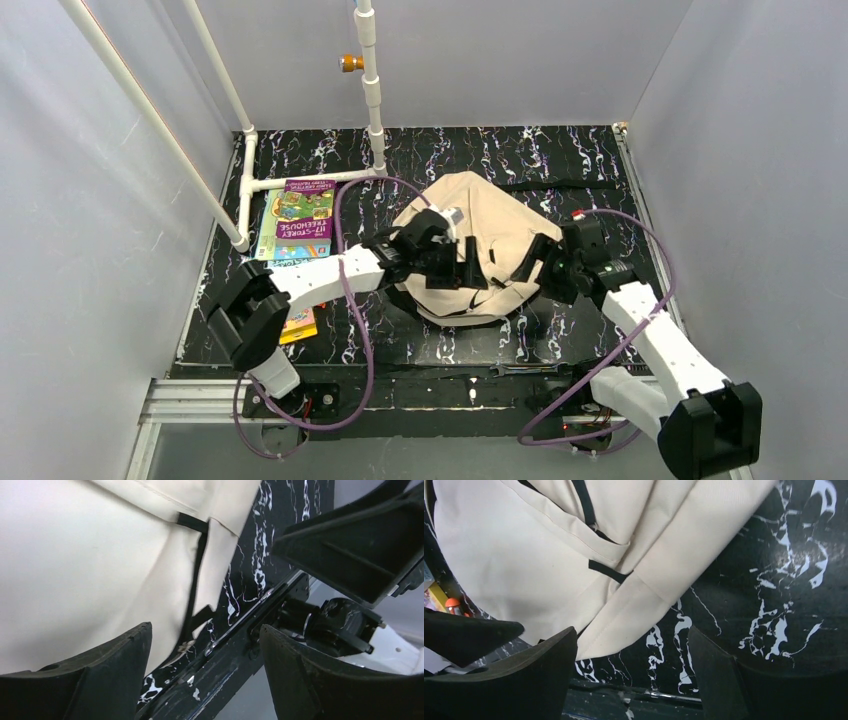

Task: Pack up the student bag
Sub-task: Unzip the student bag at the center of the board.

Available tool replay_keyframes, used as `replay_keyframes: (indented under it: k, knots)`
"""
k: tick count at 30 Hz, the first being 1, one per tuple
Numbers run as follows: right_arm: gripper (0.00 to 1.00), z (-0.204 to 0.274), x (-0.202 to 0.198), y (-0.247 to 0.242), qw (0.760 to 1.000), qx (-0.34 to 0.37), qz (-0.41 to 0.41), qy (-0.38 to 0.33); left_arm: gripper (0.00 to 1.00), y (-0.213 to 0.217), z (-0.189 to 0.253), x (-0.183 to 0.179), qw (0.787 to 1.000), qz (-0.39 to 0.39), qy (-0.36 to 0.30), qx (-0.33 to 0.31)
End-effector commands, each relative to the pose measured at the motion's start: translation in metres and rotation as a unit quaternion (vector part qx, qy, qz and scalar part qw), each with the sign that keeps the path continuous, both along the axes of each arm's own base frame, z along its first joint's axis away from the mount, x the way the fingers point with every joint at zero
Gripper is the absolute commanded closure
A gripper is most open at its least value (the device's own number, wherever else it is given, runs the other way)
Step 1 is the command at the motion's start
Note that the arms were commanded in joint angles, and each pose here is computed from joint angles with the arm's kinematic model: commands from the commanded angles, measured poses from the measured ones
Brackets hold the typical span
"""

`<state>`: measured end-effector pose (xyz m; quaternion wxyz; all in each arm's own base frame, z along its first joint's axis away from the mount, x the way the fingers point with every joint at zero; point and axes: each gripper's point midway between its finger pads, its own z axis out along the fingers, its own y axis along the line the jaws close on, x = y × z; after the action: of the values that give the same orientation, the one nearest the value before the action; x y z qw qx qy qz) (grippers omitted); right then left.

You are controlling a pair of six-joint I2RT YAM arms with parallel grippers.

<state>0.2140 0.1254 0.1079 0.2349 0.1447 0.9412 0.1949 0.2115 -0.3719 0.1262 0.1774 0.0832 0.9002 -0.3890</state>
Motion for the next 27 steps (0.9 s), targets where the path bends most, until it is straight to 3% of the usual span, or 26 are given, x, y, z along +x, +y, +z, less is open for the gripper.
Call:
replay_keyframes:
  k: [1,5,11,15,16,19,22,27]
  knots:
    - [0.12,-0.014,-0.021,0.005,0.998,0.05,-0.007,0.047,0.24,-0.019,0.009,-0.018,0.995,-0.067,-0.05,0.062]
    - [0.17,-0.02,-0.025,0.022,0.994,0.092,0.029,0.056,0.4,-0.01,-0.011,-0.018,0.98,-0.09,-0.076,0.164]
    - [0.18,-0.038,-0.037,0.024,0.989,0.087,0.063,0.1,0.57,-0.009,-0.027,-0.017,0.974,-0.095,-0.075,0.193]
    - [0.12,-0.04,-0.043,0.032,0.986,0.116,0.067,0.103,0.57,-0.01,-0.032,-0.015,0.971,-0.098,-0.074,0.204]
    - [0.08,-0.045,-0.045,0.041,0.98,0.152,0.061,0.112,0.75,-0.011,-0.035,-0.014,0.97,-0.103,-0.075,0.207]
    - [0.08,-0.045,-0.04,0.048,0.977,0.176,0.05,0.111,1.0,-0.007,-0.032,-0.013,0.969,-0.103,-0.084,0.207]
    - [0.1,-0.042,-0.036,0.055,0.972,0.203,0.036,0.11,1.0,0.0,-0.03,-0.018,0.972,-0.094,-0.091,0.194]
    - [0.14,-0.044,-0.038,0.068,0.95,0.277,-0.009,0.141,1.0,-0.01,-0.019,-0.027,0.984,-0.09,-0.097,0.12]
